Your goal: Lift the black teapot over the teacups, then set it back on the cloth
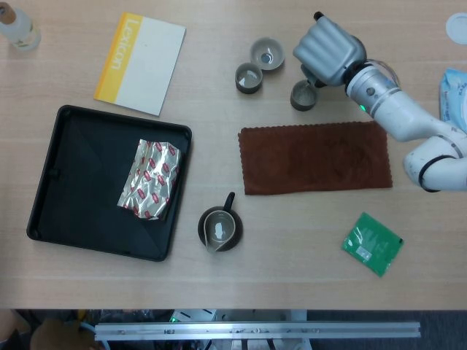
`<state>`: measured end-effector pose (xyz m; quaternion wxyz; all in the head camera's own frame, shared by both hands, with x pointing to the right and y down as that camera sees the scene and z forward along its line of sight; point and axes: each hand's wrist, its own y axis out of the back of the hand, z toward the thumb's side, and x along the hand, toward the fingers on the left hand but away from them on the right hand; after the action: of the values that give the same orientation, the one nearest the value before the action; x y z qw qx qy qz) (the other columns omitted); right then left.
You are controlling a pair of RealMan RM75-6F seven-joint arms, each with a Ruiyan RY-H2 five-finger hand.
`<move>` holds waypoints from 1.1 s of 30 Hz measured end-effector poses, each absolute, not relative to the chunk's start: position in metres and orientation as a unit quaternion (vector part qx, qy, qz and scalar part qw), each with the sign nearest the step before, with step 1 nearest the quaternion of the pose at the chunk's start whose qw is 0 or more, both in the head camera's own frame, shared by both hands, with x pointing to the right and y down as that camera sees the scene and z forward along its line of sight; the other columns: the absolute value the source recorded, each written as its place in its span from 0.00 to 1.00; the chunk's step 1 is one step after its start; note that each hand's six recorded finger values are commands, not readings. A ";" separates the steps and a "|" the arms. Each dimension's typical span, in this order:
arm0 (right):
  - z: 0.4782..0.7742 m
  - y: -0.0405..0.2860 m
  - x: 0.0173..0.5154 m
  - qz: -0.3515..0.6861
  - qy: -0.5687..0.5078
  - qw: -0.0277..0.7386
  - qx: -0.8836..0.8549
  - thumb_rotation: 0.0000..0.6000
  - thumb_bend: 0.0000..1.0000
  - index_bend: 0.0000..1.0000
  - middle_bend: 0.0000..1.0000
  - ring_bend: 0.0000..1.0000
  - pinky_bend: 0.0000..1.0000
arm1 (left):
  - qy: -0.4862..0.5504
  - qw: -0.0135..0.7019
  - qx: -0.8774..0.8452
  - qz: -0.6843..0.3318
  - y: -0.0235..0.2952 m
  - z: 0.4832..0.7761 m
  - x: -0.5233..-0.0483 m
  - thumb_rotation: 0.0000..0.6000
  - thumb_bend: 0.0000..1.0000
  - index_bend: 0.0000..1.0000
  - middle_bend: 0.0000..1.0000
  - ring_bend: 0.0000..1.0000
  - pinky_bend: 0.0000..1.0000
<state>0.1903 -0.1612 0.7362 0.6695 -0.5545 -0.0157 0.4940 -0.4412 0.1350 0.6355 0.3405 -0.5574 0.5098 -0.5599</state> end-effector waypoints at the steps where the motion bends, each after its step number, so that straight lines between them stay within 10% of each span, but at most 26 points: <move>1: 0.737 -0.161 0.191 0.495 -0.015 0.669 -0.554 0.68 0.59 0.96 0.91 0.88 0.33 | 0.510 0.341 -0.558 -0.560 0.135 0.636 -0.441 1.00 0.25 0.15 0.17 0.10 0.07; 33: 0.726 -0.153 0.237 0.501 -0.174 0.546 -0.648 0.68 0.56 0.96 0.90 0.87 0.33 | 0.499 0.347 -0.560 -0.563 0.130 0.638 -0.435 1.00 0.25 0.15 0.19 0.10 0.07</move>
<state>0.2371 -0.1532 0.7264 0.5460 -0.6484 -0.1738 0.5012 -0.4353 0.1300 0.6376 0.3465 -0.5605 0.4986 -0.5632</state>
